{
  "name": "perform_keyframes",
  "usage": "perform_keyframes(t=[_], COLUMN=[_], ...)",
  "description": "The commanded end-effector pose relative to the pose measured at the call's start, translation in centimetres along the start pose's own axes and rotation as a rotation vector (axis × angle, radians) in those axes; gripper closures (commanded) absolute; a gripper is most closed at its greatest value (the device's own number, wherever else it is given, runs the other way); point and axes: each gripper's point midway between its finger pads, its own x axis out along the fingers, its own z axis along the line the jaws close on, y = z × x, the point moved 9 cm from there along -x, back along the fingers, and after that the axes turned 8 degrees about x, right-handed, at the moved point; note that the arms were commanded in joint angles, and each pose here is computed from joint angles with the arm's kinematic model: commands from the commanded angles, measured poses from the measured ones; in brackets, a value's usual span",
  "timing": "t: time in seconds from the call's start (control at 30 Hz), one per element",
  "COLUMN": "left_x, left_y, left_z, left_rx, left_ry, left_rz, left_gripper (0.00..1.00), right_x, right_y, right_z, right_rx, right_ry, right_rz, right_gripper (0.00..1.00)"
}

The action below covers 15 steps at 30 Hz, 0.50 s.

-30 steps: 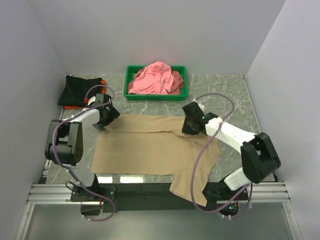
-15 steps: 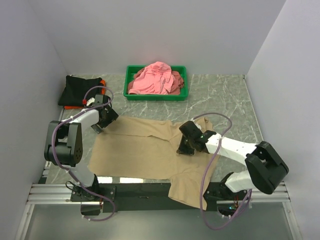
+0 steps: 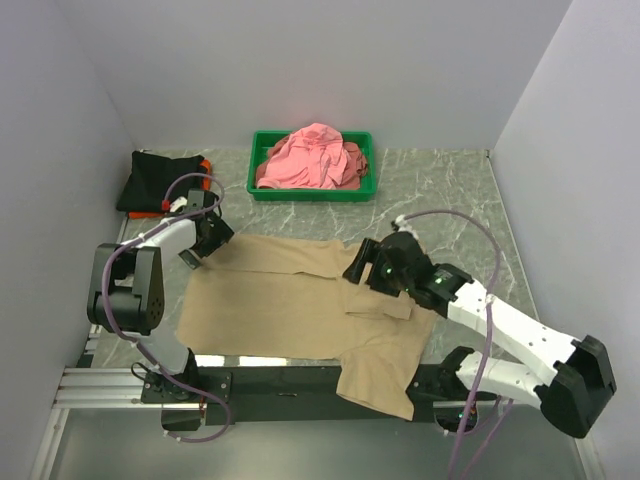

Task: Fold and stack the t-shirts
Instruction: Fold the tshirt

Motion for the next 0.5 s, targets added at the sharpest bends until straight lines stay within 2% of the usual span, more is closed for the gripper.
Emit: perform_keyframes(t=[0.0,0.2,0.47], left_x=[-1.1,-0.7,0.0], left_y=[-0.6,-0.2,0.3], left_z=[0.6,0.2,0.3], left_rx=[-0.014,-0.002,0.004], left_ry=[-0.008,0.028,0.015], left_rz=[-0.042,-0.005,0.025], left_gripper=[0.01,0.01,0.01], right_x=[0.9,5.1,11.5], right_y=[-4.1,-8.6,-11.8], right_z=[-1.9,-4.0,-8.8], right_rx=[0.036,0.027,0.070], right_ry=[0.078,0.161,0.367], right_rz=[-0.106,-0.127,-0.022], right_gripper=[0.12,0.09,0.10])
